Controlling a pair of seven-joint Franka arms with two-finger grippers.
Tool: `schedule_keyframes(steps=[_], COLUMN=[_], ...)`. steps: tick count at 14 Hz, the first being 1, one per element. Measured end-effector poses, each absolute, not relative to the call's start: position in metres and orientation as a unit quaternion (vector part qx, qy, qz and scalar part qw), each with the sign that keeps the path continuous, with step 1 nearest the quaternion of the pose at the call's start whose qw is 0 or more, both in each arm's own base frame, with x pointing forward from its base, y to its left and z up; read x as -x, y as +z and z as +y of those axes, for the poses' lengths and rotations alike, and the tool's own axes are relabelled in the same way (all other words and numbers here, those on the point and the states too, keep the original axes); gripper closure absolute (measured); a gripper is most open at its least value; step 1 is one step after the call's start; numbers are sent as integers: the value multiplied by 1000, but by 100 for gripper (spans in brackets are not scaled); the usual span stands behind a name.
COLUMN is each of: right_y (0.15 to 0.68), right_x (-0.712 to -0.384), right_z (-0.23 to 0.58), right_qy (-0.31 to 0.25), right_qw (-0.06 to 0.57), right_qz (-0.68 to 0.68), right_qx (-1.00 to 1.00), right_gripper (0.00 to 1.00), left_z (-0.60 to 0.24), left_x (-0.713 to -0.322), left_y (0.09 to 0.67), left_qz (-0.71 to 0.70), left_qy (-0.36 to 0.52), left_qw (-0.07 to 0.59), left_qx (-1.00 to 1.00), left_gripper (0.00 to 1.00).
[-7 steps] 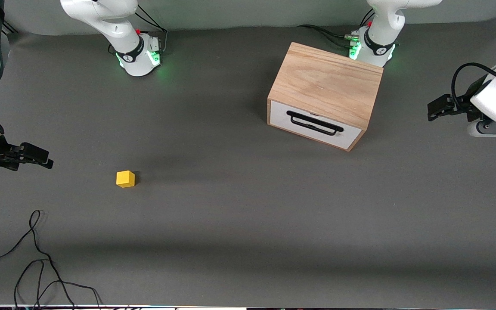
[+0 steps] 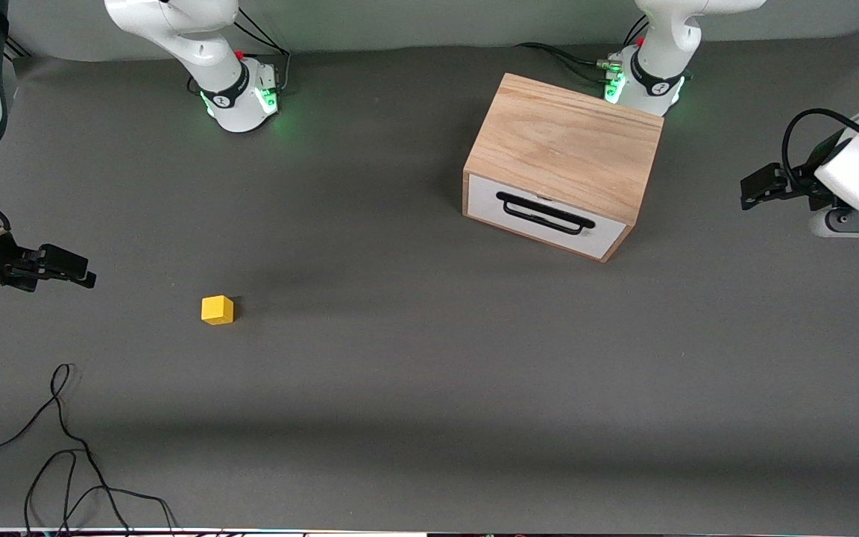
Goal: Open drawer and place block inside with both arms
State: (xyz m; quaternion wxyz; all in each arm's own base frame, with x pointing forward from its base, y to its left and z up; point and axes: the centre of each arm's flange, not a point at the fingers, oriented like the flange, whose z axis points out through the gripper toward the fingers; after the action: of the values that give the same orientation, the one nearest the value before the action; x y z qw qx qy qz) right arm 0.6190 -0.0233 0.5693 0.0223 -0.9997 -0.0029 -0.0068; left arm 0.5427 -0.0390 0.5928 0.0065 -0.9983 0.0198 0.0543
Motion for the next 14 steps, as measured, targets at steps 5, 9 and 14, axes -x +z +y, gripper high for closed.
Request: schedule_keyframes(steps=[5, 9, 14], right_y=[565, 563, 560], right_x=[-619, -619, -619], right_z=[-23, -23, -23], right_qy=[-1, 1, 4], right_qw=[23, 23, 23], right_qz=[-3, -3, -3], right_qx=[1000, 1000, 1000], right_gripper=[0, 0, 0], left_z=[-39, -52, -123], left_x=[-543, -542, -530], left_y=[594, 599, 604], left_qz=[20, 31, 8], left_qy=[53, 48, 46], left_qw=[6, 6, 10], left_qx=[998, 998, 999], left_gripper=[0, 0, 0])
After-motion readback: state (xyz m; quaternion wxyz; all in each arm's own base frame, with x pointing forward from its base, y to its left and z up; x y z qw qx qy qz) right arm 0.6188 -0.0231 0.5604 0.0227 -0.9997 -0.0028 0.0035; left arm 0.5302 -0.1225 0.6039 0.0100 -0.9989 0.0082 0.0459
